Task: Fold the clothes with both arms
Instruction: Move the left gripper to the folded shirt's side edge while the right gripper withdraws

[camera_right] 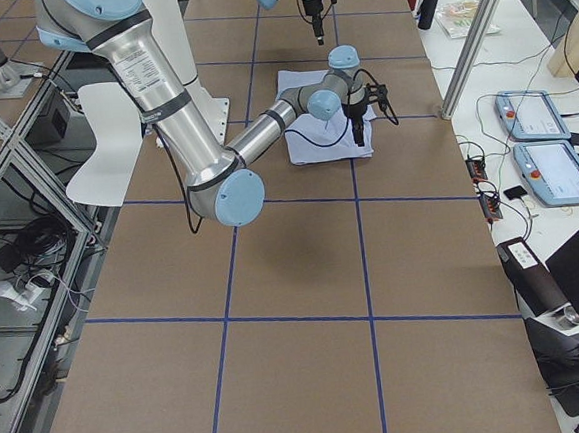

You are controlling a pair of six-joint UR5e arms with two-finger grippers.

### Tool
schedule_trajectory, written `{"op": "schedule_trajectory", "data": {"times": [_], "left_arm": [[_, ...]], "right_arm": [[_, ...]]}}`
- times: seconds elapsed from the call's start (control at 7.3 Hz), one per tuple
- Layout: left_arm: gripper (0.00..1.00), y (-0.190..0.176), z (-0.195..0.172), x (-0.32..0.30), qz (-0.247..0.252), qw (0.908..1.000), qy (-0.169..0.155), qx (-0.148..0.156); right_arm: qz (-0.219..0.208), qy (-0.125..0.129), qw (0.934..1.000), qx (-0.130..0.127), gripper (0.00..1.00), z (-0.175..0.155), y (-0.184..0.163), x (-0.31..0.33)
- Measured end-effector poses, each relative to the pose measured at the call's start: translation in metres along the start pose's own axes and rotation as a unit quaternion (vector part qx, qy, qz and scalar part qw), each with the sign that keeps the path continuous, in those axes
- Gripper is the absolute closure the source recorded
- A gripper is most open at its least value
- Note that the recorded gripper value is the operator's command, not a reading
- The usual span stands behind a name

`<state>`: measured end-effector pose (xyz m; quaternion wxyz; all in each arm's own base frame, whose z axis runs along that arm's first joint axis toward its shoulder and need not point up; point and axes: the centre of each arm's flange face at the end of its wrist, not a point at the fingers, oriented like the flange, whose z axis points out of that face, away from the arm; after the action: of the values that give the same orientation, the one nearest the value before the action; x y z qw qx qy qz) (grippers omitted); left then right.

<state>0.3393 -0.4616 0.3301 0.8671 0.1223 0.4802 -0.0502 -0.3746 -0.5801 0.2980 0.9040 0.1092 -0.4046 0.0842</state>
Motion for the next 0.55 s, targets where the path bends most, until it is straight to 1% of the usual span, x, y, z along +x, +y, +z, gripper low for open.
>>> {"op": "schedule_trajectory", "data": {"times": [0.27,0.55], "left_arm": [[0.00,0.020,0.004,0.012,-0.009,0.9998,0.009,-0.013],[0.00,0.038,0.004,0.014,-0.001,0.9996,0.018,-0.020]], "right_arm": [[-0.003,-0.006,1.0000,-0.006,0.00,-0.008,-0.008,0.012],[-0.003,-0.008,0.9999,-0.006,0.00,-0.013,-0.009,0.018]]}}
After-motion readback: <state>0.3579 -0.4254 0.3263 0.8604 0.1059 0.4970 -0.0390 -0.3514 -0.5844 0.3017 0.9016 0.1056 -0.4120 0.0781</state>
